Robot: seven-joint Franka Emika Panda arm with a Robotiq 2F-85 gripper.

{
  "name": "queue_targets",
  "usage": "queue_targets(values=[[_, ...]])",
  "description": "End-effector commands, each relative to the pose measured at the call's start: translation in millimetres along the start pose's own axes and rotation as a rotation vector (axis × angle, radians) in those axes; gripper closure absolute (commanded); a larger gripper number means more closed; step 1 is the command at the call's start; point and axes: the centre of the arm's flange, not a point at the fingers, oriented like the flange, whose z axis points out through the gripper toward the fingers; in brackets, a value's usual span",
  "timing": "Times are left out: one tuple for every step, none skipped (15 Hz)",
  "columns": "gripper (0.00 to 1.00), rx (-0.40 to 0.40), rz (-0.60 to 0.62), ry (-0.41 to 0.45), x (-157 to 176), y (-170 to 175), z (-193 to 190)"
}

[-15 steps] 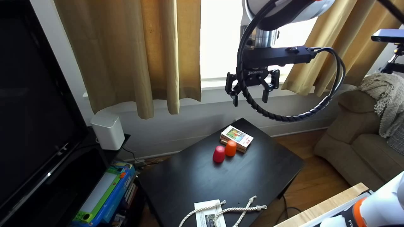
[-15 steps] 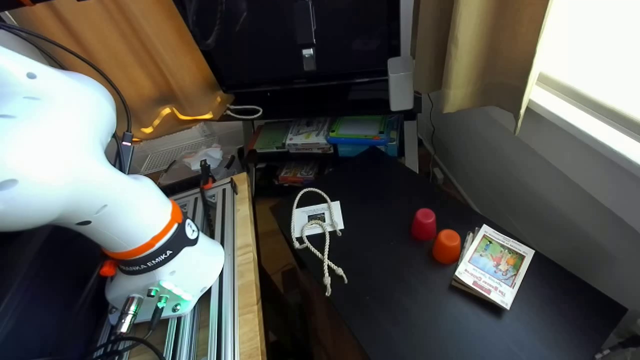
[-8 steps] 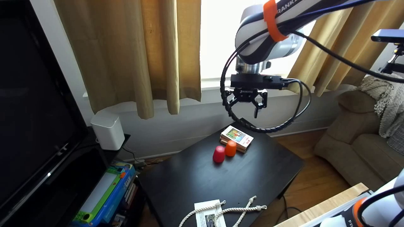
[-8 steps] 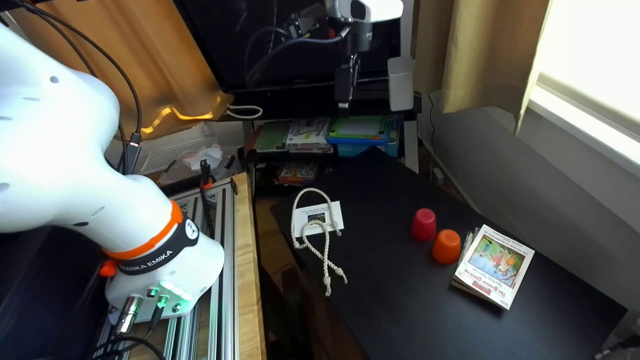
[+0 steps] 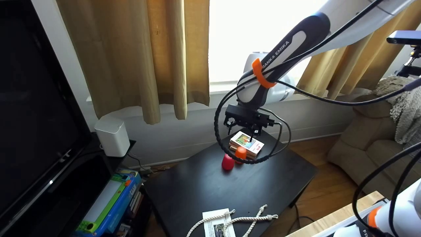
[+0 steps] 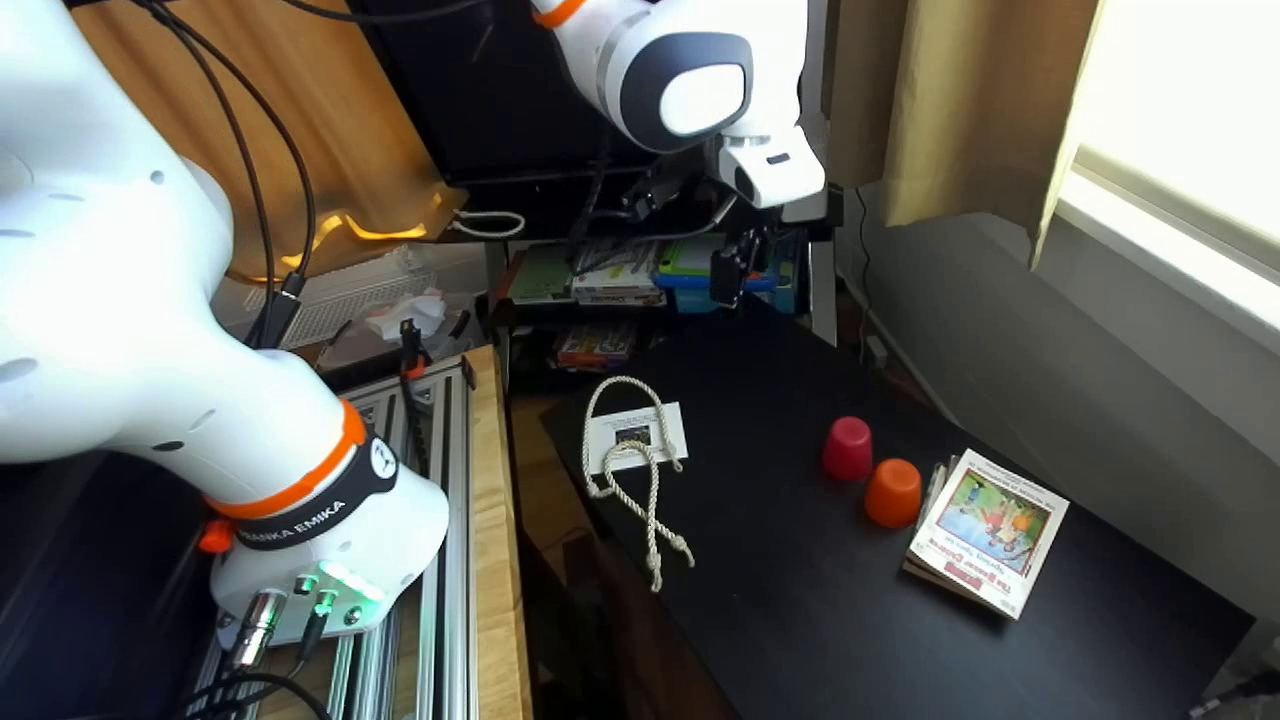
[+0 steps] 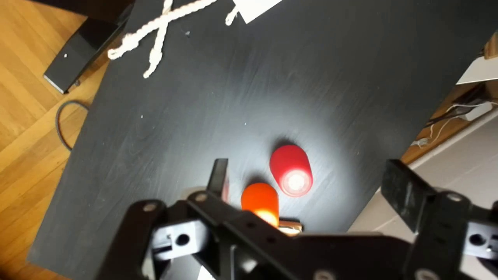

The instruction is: Pick up the pink cup and put it on the orange cup, pick up both stacked cups and place them the right way up on the table

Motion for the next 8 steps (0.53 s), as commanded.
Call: queue_targets(values=[[0.0,0.003,0.012,-0.026,1,1,12],[0.0,0.002,0.02,-0.041,2,2,19],[0.0,0.001,0.024,-0.048,2,1,23],[0.0,0.002,0.025,-0.049,2,0,23],[0.0,0.005,0.026,-0.048,3,0,22],[0.0,-0.022,0.063,-0.067,13,-4,33],[0.0,-0.037,0.11,-0.039,25,-5,45],[0.0,-0.049,0.142,-0.029,40,-4,59]])
